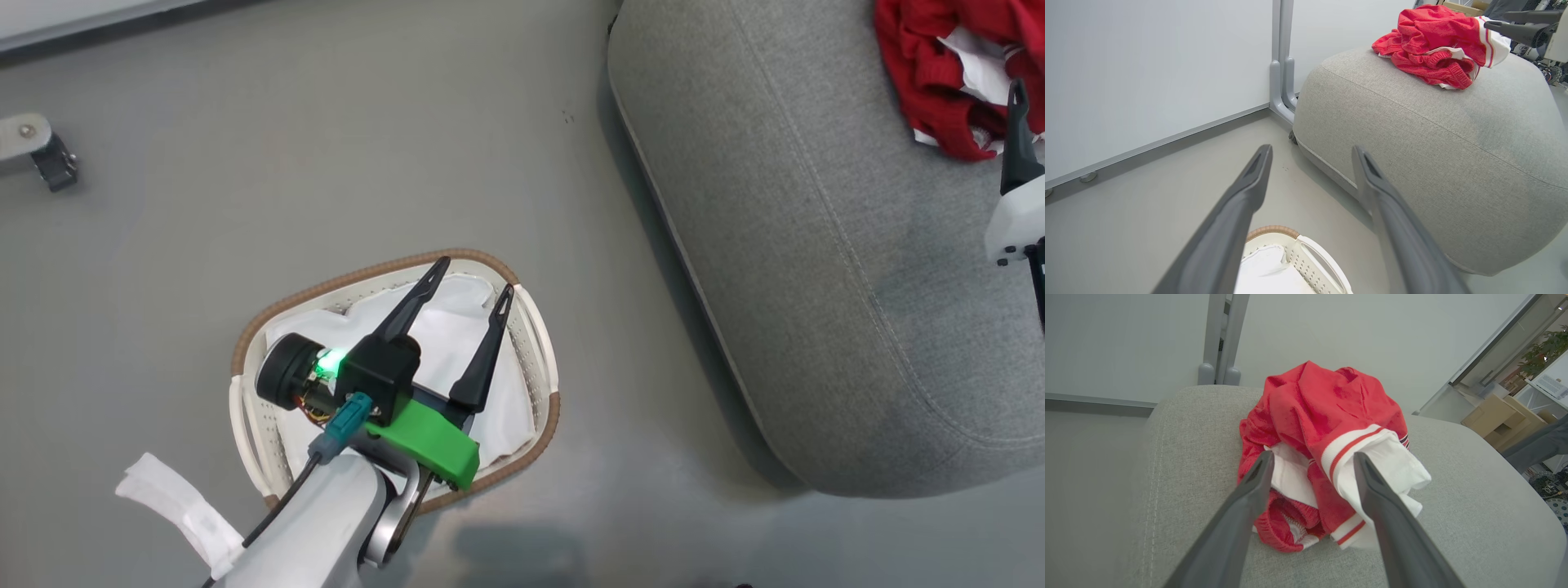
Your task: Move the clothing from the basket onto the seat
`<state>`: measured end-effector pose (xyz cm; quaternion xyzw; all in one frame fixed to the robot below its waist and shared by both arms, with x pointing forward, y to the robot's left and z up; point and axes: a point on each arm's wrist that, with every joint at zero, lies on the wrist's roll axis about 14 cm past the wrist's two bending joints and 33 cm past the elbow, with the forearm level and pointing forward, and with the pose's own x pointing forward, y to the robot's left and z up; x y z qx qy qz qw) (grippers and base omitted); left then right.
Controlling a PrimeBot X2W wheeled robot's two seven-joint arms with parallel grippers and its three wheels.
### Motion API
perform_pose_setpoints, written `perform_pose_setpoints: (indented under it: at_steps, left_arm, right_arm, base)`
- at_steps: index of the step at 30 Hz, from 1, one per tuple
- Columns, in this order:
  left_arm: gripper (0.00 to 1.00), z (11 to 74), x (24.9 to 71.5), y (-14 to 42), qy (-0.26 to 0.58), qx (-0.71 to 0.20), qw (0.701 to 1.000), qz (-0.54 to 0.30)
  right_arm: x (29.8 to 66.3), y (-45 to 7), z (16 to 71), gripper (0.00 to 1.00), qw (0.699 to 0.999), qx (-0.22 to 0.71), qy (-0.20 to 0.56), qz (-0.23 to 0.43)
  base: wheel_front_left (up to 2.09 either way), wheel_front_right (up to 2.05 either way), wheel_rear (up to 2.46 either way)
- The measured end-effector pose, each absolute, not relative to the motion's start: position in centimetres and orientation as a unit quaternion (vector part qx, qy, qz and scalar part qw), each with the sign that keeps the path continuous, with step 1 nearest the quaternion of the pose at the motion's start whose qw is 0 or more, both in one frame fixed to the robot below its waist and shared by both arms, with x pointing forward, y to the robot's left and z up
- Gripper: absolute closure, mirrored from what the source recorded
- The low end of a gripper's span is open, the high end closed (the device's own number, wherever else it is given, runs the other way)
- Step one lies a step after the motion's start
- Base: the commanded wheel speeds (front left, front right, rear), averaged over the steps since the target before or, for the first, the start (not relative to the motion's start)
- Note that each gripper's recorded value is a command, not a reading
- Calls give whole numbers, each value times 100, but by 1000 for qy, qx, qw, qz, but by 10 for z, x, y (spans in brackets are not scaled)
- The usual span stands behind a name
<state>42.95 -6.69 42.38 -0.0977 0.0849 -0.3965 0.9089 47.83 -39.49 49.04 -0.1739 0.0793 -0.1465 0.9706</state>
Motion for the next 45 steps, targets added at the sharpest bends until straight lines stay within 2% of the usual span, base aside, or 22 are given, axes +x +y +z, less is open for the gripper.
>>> perform_pose_setpoints:
  at_steps: [9,16,22,35,45]
  left_arm:
    - [0,449,431,-36,74,-128,937,-318]
    - [0,467,431,14,54,-130,962,-234]
    - [0,472,415,64,43,-130,978,-156]
    - [0,472,352,158,27,-132,991,-12]
    - [0,470,320,185,19,-136,990,37]
  right_arm:
    - [474,-373,534,0,979,-151,13,-135]
    - [476,-318,541,0,990,-96,-22,-97]
    - [473,-252,534,0,997,-50,-36,-36]
    - [418,-153,517,0,996,33,-47,69]
    - [389,-115,508,0,990,64,-35,122]
  base:
    - [0,0,0]
    - [0,0,0]
    - [0,0,0]
    - [0,0,0]
    - [0,0,0]
